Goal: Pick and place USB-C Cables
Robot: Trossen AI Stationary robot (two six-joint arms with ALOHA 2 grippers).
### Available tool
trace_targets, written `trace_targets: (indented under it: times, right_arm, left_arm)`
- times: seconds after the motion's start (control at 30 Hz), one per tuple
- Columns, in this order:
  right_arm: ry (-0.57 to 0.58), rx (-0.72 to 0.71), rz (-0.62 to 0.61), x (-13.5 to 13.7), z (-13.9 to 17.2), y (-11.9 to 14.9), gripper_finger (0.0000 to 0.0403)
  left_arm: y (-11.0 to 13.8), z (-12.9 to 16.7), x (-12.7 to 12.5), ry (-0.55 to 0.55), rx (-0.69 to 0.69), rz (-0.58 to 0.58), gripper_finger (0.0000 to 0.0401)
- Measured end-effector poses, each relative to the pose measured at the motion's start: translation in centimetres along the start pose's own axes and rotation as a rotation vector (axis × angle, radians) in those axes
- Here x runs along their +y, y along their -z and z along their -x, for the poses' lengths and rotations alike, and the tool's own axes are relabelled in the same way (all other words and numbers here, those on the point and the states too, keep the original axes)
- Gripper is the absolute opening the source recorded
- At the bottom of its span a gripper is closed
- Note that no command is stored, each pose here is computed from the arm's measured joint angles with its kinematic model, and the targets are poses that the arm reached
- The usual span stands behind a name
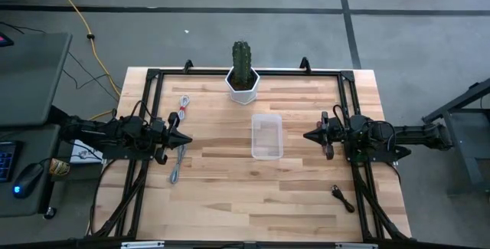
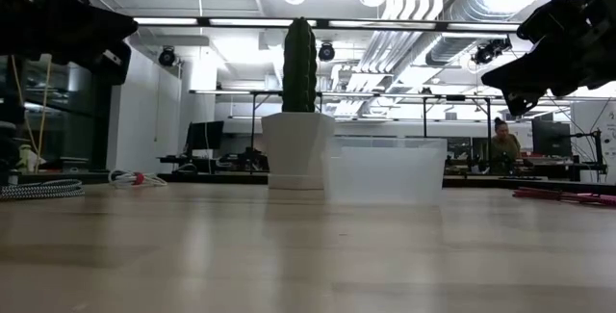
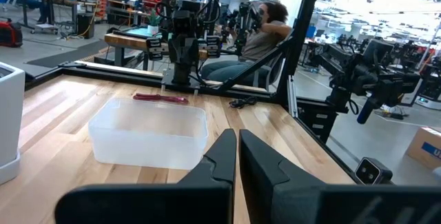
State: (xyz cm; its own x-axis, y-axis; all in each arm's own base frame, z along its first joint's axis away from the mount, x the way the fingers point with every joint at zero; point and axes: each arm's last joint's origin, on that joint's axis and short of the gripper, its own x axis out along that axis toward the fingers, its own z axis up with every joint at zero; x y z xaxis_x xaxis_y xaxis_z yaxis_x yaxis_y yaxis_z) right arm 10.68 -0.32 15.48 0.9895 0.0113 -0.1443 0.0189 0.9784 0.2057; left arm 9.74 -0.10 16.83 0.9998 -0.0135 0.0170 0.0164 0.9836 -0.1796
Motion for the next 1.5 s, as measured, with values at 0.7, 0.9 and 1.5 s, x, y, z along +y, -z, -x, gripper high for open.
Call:
trace_targets:
  times: [0.7,0.9,1.5]
  right_arm:
    - [0.0,0.0,0.0,0.0,0.0,0.0,0.0]
    - [0.0,-0.001,0.0,0.0,0.0,0.0,0.0]
    - [0.0,0.0,0.0,0.0,0.0,0.0,0.0]
  left_arm:
    - [0.0,0.0,0.0,0.0,0.0,0.0,0.0]
    - [0.0,0.0,0.0,0.0,0.0,0.0,0.0]
    - [-2.6,0.1,0.0,-0.108,-0.263,0.036,0.0001]
